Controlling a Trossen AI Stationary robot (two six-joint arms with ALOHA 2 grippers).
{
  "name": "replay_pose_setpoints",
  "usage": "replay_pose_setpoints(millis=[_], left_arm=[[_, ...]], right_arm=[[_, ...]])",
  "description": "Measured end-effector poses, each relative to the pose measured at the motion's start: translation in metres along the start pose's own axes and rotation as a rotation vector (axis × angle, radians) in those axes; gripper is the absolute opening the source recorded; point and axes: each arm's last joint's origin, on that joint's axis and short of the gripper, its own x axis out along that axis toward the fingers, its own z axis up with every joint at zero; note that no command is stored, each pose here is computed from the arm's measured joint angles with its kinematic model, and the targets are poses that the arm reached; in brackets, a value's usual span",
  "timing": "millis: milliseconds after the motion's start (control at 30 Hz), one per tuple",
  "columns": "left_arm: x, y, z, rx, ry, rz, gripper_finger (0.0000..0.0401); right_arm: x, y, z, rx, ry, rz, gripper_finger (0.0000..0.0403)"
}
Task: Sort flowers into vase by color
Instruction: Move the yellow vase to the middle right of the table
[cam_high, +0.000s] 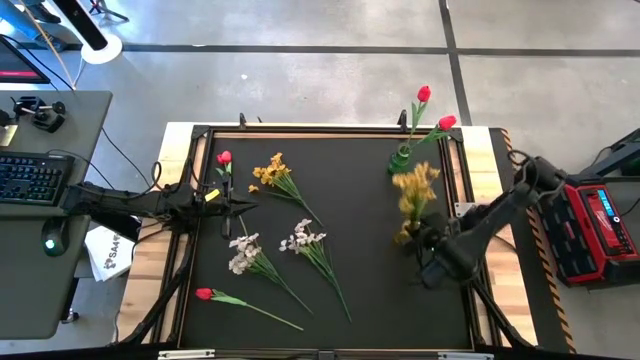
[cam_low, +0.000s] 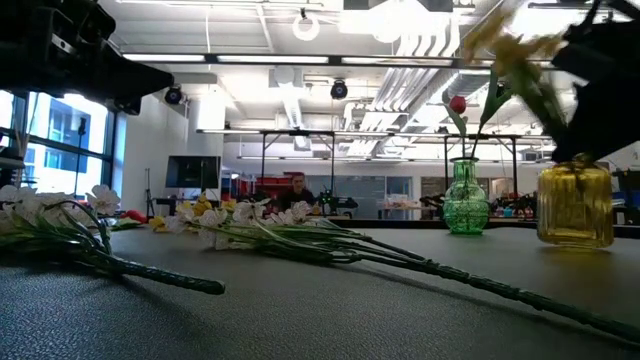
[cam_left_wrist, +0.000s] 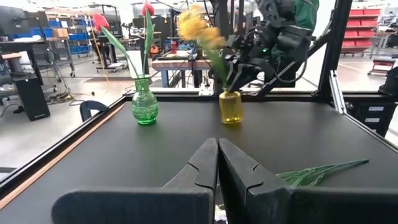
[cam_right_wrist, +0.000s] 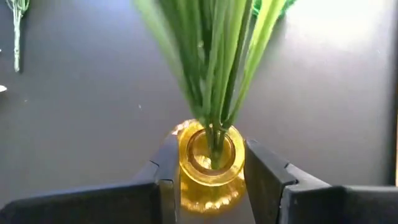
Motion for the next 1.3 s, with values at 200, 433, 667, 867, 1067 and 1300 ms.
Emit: replay_pose_setpoints(millis=[200, 433, 667, 867, 1067, 1300], left_arm=[[0.0, 0.0, 0.0, -0.031, 0.0, 0.0, 0.0], [0.0, 0.0, 0.0, -0.078, 0.001, 0.0, 0.0], [0.0, 0.0, -0.001, -0.101, 0.005, 0.0, 0.0], [0.0, 0.0, -0.001, -0.104, 0.005, 0.0, 0.0], [0.0, 0.0, -0.001, -0.11, 0.005, 0.0, 0.0], [0.0, 0.0, 0.0, -0.11, 0.004, 0.0, 0.0]], right_arm=[[0.013, 0.006, 0.013, -0.073, 0.012, 0.015, 0.0095], [0.011, 0.008, 0.01, -0.134, 0.01, 0.049, 0.0094], [-0.004, 0.012, -0.008, -0.158, -0.07, 0.206, 0.0093], [0.002, 0.015, -0.02, -0.24, -0.169, 0.188, 0.0092], [0.011, 0.024, -0.034, -0.344, -0.234, 0.181, 0.0095], [0.008, 0.025, -0.039, -0.349, -0.23, 0.208, 0.0121]])
